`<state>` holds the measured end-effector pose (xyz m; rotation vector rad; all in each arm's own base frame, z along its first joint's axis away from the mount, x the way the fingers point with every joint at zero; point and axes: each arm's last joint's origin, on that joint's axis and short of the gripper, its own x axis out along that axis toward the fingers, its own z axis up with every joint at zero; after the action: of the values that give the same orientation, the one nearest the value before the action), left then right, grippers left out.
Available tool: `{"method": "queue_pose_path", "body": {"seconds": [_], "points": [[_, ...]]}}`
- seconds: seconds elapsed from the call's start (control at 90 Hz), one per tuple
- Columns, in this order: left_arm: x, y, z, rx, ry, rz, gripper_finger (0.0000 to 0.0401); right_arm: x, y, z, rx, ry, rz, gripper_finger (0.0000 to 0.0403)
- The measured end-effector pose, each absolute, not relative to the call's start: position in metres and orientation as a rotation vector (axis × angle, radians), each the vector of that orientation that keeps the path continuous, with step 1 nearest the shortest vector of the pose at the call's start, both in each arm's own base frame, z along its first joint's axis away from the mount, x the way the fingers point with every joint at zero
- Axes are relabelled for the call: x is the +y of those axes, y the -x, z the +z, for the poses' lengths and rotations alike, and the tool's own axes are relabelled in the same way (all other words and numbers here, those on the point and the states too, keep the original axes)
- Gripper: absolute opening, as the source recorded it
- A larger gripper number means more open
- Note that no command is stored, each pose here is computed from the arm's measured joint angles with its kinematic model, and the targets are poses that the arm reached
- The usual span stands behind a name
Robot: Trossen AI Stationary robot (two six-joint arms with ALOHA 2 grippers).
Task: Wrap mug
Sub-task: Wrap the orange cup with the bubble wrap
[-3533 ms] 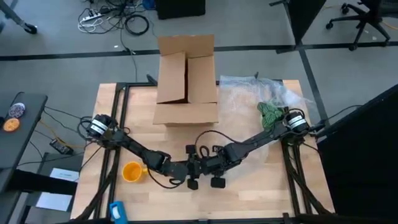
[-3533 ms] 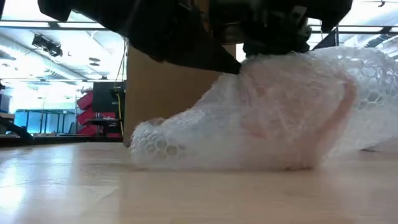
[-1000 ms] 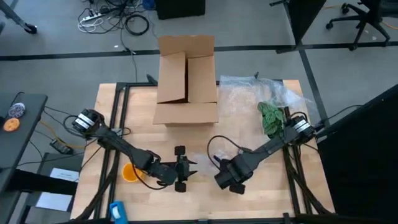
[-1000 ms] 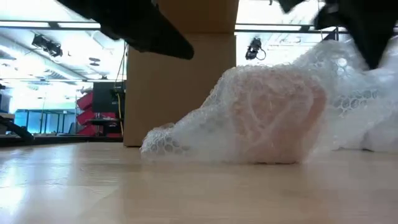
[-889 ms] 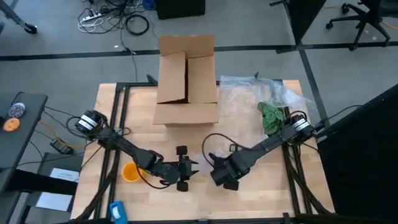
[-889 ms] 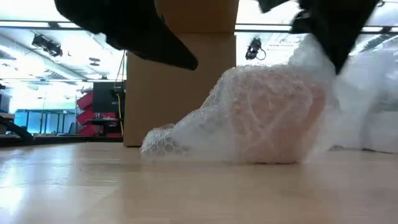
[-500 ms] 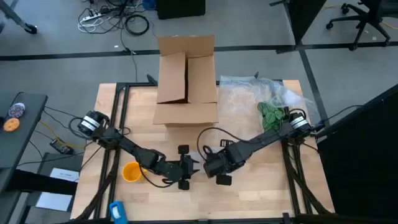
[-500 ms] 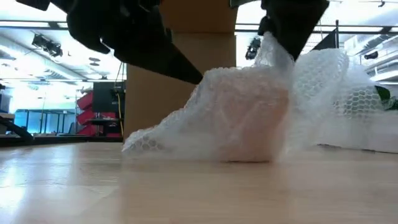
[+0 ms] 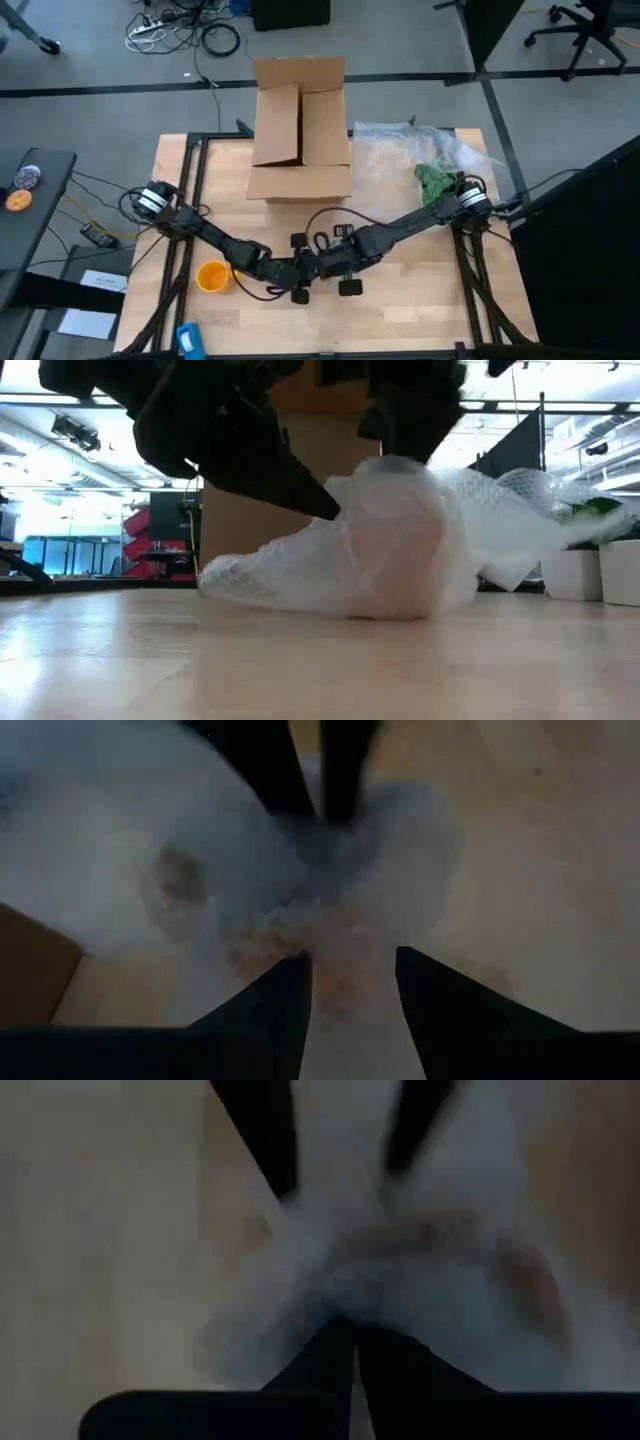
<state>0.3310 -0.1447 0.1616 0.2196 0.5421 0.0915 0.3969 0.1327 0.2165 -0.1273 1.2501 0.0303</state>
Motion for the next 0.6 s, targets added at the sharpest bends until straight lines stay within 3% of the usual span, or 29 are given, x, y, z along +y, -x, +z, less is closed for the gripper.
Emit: {"method": "queue_pose_path", "body": {"seconds": [0.3, 0.6], "points": [[-0.144, -0.331, 0.151, 0.582, -0.255, 0.069, 0.0133, 0.126, -0.407, 0.185, 1.346, 0.113, 0.071, 0.0], [-0.144, -0.338, 0.162, 0.499, -0.231, 0.084, 0.0133, 0.123, -0.385, 0.238, 1.27, 0.011, 0.001, 0.0]]}}
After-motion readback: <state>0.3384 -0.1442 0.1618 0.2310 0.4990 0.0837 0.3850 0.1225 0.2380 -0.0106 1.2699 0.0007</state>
